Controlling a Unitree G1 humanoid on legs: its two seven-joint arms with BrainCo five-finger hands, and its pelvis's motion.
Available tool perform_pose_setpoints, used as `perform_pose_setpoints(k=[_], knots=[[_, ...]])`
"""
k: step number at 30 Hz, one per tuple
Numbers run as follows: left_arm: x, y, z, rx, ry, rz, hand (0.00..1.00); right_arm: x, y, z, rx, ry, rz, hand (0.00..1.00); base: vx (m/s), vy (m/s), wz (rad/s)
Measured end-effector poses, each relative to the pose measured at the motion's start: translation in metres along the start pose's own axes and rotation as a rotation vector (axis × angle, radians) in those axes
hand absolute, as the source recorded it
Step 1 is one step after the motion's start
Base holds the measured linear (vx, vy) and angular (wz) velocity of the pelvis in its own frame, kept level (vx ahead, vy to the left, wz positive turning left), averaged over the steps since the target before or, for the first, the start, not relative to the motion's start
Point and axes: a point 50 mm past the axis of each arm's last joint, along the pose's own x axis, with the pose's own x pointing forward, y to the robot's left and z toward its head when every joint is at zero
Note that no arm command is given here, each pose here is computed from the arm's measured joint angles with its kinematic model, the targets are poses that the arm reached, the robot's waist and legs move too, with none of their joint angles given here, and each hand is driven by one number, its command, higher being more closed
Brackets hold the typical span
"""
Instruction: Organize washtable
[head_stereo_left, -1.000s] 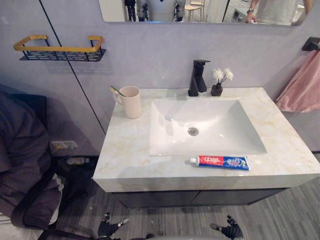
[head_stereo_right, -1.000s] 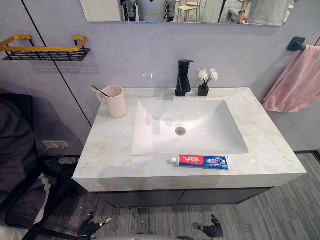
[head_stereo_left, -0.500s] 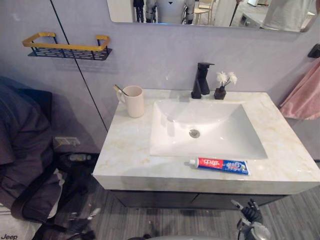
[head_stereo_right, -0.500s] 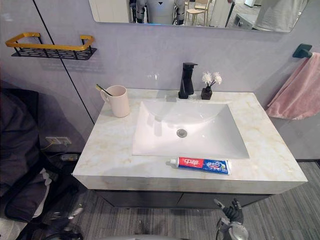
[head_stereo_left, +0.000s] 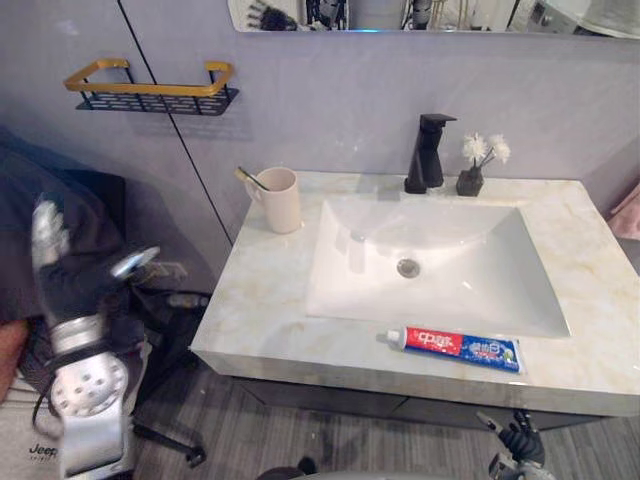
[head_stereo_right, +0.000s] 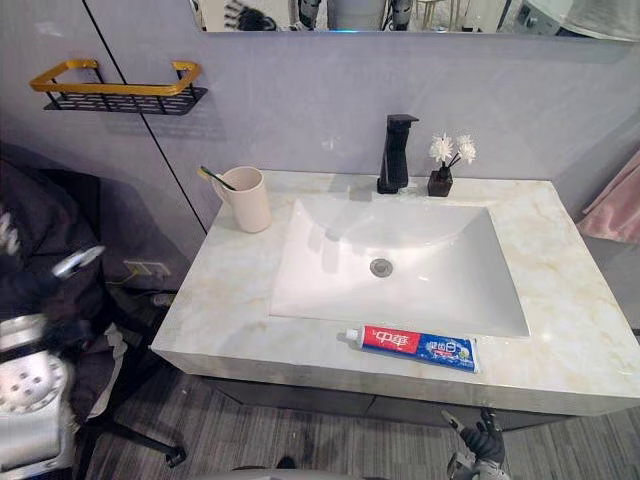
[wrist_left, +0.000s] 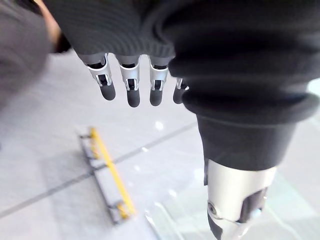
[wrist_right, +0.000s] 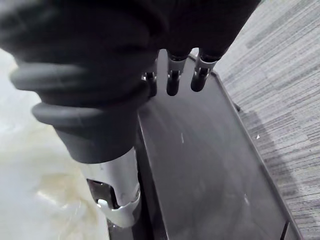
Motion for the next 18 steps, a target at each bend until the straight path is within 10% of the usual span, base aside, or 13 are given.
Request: perform_pose_setpoints(k=[18], knots=[[-0.034, -0.178, 0.047, -0.137, -0.299, -0.889, 0.0, 0.009, 0.027, 0.007, -0.115, -0.005, 0.148, 0.0, -0.03, -0.006, -0.04]])
